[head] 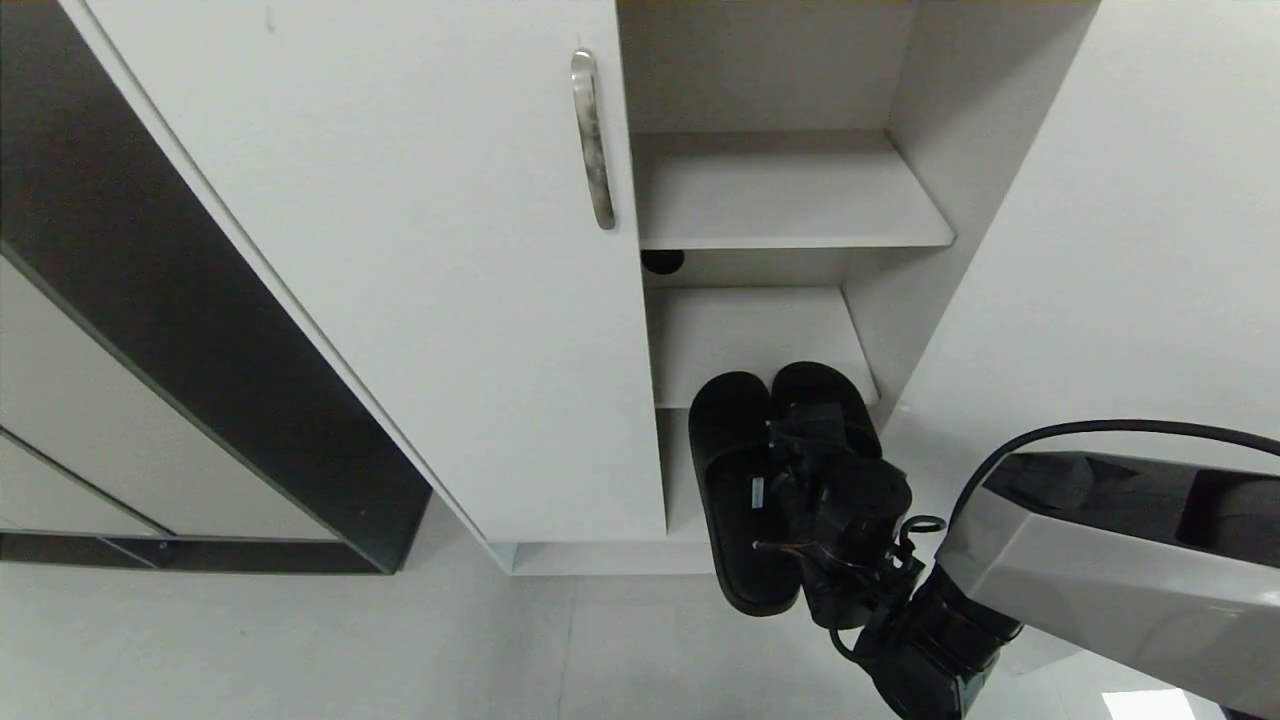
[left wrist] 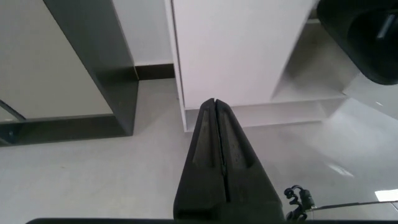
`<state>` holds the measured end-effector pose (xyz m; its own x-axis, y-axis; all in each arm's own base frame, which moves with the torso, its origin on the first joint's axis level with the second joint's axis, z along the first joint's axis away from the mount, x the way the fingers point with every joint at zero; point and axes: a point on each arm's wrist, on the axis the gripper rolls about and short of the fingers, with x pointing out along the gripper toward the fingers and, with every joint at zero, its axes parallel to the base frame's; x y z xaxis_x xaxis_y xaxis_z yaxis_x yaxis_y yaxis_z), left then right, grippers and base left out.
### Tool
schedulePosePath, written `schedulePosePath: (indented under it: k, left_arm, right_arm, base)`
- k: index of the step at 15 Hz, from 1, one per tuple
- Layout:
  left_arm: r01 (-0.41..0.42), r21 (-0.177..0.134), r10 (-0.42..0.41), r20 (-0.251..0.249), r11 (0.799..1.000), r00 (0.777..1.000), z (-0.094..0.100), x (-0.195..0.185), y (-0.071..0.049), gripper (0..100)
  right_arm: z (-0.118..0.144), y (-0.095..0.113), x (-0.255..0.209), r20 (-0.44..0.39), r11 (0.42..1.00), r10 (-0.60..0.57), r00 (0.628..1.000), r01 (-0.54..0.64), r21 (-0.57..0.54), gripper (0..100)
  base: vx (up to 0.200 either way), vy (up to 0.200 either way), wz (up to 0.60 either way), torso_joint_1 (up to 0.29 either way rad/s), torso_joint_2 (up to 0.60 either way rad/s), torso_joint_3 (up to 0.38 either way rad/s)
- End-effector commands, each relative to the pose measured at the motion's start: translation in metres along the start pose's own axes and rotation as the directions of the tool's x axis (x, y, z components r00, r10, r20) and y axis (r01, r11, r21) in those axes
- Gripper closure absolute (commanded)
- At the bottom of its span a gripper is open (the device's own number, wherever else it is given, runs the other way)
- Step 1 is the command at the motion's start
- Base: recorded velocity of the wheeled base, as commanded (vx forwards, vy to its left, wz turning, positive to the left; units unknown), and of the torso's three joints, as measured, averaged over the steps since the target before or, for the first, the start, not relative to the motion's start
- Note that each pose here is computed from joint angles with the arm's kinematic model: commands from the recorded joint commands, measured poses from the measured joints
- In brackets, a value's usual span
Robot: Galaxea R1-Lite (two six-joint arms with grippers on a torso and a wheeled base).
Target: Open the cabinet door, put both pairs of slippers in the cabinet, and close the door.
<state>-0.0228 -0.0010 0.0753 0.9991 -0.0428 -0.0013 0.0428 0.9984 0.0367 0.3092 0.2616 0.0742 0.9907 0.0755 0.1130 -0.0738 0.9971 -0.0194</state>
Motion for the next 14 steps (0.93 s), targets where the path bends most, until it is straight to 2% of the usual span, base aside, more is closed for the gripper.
schedulePosePath:
  k: [1, 5, 9, 14]
  left_arm:
    - [0.0, 0.0, 0.0, -0.002, 1.0, 1.0, 0.0, 0.0, 0.0, 100]
    - [0.0, 0.0, 0.0, -0.002, 1.0, 1.0, 0.0, 0.0, 0.0, 100]
    - [0.0, 0.0, 0.0, -0.002, 1.0, 1.0, 0.0, 0.0, 0.0, 100]
    - [0.0, 0.0, 0.0, -0.002, 1.0, 1.0, 0.0, 0.0, 0.0, 100]
  right_arm:
    - [0.0, 0.0, 0.0, -0.001, 1.0, 0.0, 1.0, 0.0, -0.001, 100]
    - [-0.002, 0.0, 0.0, -0.009, 1.0, 0.0, 1.0, 0.0, -0.007, 100]
    - [-0.006, -0.003, 0.002, -0.044, 1.0, -0.005, 0.999, 0.004, -0.014, 100]
    - [0.0, 0.002, 0.029, -0.109, 0.992, -0.02, 0.994, 0.034, 0.126, 100]
  base:
    - [0.2, 0.0, 0.0, 0.002, 0.01, -0.002]
    - [0.2, 0.0, 0.0, 0.005, 0.0, 0.004]
    - [0.0, 0.0, 0.0, 0.0, 0.0, 0.0]
    - [0.0, 0.0, 0.0, 0.0, 0.0, 0.0]
